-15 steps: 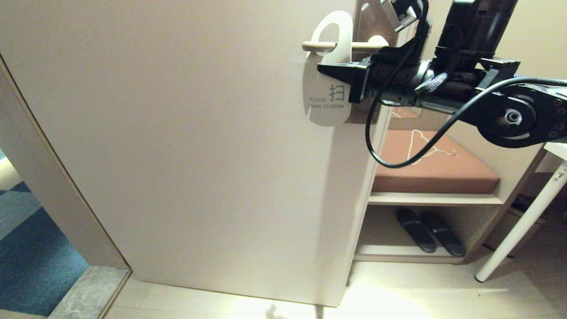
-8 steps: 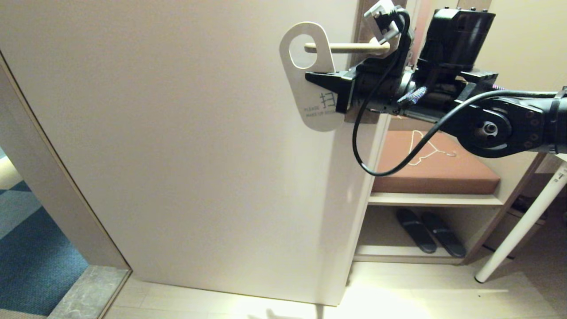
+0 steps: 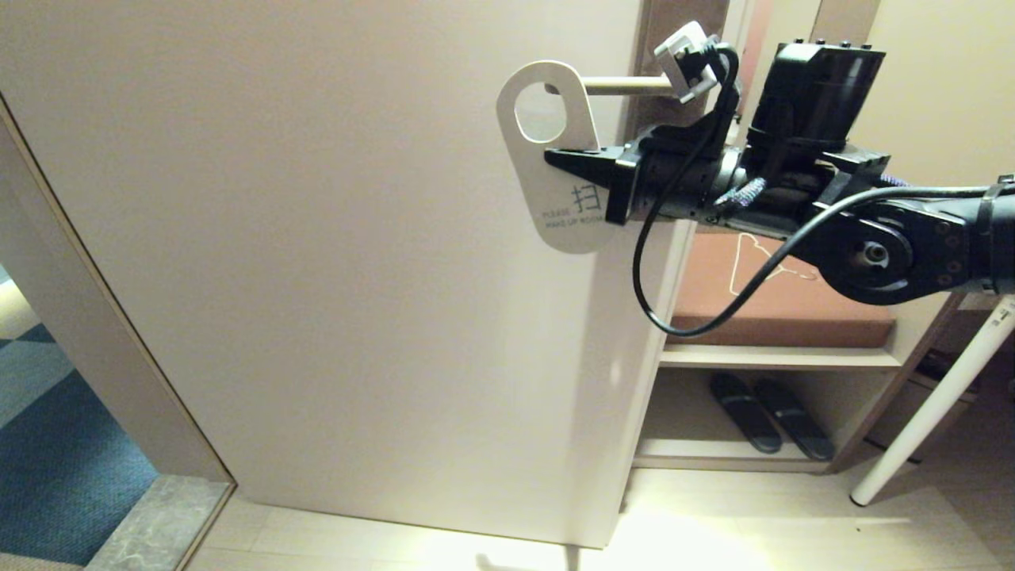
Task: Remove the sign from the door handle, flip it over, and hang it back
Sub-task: Hand it to the other hand
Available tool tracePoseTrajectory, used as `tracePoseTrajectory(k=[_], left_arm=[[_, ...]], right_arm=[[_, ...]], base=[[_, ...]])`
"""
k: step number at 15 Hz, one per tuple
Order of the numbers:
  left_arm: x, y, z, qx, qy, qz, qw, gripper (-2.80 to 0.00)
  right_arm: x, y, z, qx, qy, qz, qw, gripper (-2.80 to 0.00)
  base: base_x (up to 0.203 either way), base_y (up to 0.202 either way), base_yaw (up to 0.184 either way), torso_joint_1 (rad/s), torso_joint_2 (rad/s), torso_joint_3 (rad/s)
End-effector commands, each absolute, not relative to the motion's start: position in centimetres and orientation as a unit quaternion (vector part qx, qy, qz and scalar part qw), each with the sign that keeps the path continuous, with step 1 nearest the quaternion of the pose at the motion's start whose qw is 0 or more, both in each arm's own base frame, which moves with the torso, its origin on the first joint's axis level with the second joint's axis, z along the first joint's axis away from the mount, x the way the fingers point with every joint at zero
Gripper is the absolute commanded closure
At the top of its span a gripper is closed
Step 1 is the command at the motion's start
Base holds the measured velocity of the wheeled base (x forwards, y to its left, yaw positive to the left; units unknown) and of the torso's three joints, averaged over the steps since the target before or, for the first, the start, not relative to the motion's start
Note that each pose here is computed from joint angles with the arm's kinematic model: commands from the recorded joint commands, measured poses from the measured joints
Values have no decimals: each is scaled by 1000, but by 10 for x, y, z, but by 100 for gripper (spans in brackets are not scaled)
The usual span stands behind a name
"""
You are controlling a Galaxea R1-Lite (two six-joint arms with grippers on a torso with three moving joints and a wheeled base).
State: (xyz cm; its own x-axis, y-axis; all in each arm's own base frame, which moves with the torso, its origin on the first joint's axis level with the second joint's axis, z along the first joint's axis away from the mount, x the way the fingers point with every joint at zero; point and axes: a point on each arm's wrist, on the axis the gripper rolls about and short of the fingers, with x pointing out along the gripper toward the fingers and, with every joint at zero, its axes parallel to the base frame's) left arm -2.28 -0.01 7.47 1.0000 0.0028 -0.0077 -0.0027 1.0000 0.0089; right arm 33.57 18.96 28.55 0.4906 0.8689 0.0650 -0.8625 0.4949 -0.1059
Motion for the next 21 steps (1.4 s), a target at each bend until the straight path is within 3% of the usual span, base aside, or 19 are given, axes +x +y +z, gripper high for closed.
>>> tracePoseTrajectory(k=[1,3,6,11,14,21], left_arm=[[-23,0,75,5,5,2,1000,0],[-23,0,75,5,5,2,1000,0],[-23,0,75,5,5,2,1000,0],[-23,0,75,5,5,2,1000,0],[-23,0,75,5,5,2,1000,0],[-23,0,75,5,5,2,1000,0]], right_arm=[[312,180,285,-31,-46,556,829,0],[300,174,284,-31,-39,569,821,0],[288,165,284,-29,-29,509,860,0],[273,156,298,-28,-48,497,866,0],[272,156,301,-19,-47,451,891,0],[262,186,296,-6,-38,461,887,0]], base=[[0,0,0,0,0,0],[0,0,0,0,0,0],[0,0,0,0,0,0],[0,0,0,0,0,0],[0,0,0,0,0,0],[0,0,0,0,0,0]])
